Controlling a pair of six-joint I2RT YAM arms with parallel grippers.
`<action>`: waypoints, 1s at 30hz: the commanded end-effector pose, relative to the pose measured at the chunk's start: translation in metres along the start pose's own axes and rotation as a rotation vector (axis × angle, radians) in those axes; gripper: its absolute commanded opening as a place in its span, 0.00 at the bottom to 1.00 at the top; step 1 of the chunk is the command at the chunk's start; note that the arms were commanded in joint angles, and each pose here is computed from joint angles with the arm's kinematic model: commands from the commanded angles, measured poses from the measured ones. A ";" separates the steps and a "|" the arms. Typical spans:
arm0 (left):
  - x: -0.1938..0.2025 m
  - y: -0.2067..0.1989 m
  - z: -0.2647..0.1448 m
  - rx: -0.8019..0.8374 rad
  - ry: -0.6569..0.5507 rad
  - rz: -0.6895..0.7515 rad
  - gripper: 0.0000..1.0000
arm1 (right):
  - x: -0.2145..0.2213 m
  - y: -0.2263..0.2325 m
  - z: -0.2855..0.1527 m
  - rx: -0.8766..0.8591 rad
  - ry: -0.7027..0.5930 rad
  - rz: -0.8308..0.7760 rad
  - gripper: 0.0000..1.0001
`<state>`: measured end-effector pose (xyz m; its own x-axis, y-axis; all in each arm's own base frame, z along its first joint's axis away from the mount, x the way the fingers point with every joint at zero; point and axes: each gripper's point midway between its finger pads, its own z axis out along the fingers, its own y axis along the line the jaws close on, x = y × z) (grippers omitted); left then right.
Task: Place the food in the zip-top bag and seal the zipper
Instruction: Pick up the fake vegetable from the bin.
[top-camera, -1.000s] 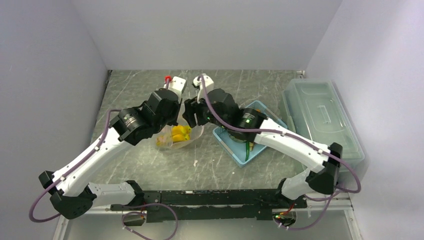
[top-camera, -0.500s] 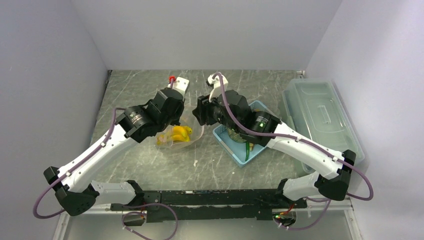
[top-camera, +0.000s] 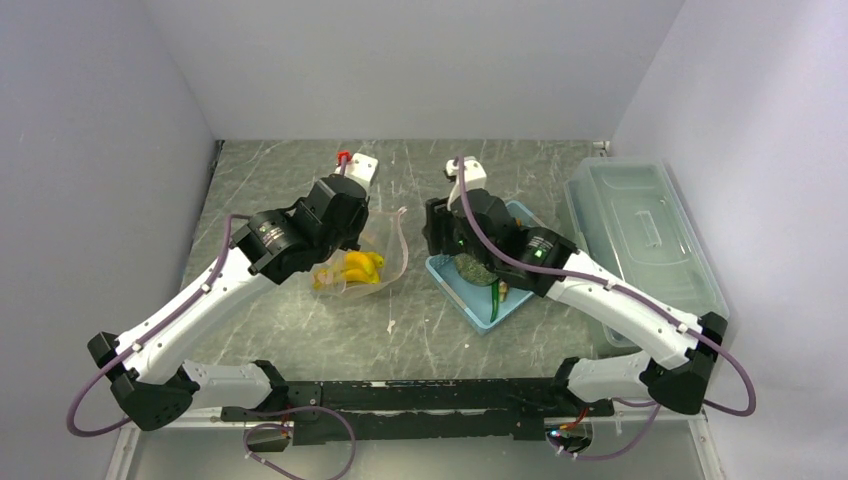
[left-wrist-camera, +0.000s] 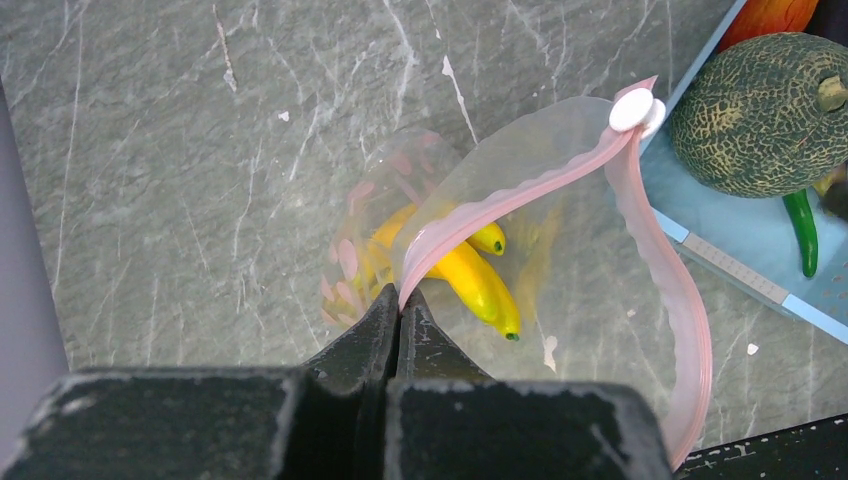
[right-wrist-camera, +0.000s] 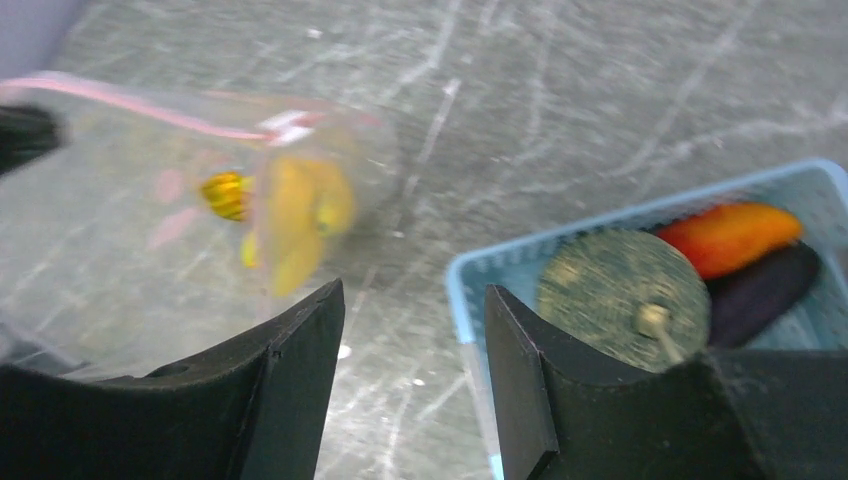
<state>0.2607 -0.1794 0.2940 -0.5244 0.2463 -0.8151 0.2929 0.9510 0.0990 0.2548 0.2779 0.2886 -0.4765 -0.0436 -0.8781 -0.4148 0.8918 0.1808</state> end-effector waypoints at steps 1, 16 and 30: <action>-0.012 0.002 -0.005 -0.008 -0.032 -0.031 0.00 | 0.010 -0.052 -0.007 0.129 0.031 0.045 0.57; -0.012 0.000 -0.002 -0.007 -0.027 -0.019 0.00 | 0.048 -0.129 0.006 0.265 0.205 0.012 0.58; -0.011 0.002 -0.002 -0.016 -0.024 -0.017 0.00 | 0.091 -0.149 0.028 0.249 0.350 0.021 0.52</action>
<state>0.2621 -0.1808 0.2900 -0.5322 0.2556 -0.8071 0.2936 0.9499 0.1073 0.2932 0.1499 0.1748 -0.7318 -0.1228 -0.6703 -0.1921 0.9809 0.0300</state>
